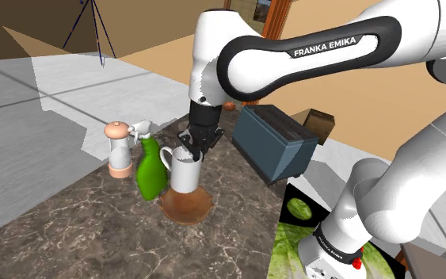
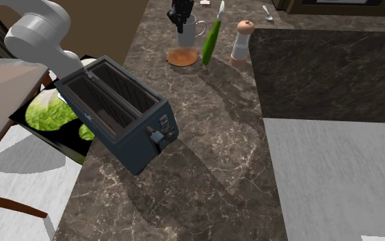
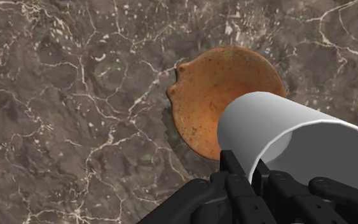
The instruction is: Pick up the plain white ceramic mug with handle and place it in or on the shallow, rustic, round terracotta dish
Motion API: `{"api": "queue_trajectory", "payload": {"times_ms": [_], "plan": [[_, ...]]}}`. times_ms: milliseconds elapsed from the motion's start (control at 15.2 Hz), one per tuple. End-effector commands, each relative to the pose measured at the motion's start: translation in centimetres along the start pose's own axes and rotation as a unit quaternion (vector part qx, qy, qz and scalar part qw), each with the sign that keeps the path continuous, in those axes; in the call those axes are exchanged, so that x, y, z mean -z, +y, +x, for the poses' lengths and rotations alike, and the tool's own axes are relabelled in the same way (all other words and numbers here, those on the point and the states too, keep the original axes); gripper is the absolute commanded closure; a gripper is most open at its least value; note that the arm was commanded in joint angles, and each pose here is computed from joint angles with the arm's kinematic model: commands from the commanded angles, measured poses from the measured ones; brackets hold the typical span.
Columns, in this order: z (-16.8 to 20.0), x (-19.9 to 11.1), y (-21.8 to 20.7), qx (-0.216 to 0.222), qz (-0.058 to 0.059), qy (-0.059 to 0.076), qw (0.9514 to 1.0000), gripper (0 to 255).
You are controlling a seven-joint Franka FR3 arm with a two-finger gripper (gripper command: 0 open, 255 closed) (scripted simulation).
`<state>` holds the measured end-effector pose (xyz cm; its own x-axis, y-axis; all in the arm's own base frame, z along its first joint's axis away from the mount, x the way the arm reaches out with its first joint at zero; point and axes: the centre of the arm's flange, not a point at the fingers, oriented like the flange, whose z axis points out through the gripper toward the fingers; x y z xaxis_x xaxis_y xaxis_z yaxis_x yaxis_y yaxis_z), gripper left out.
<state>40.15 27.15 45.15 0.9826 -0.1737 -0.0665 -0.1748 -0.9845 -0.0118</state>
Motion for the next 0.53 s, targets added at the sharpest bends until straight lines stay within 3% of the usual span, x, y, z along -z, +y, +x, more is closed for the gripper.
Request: {"api": "queue_trajectory", "payload": {"times_ms": [0, 462], "plan": [[0.0, -1.0, 0.0, 0.000, 0.000, 0.000, 1.0000, 255], [0.3, -4.7, 0.0, 0.000, 0.000, 0.000, 1.0000, 255]]}}
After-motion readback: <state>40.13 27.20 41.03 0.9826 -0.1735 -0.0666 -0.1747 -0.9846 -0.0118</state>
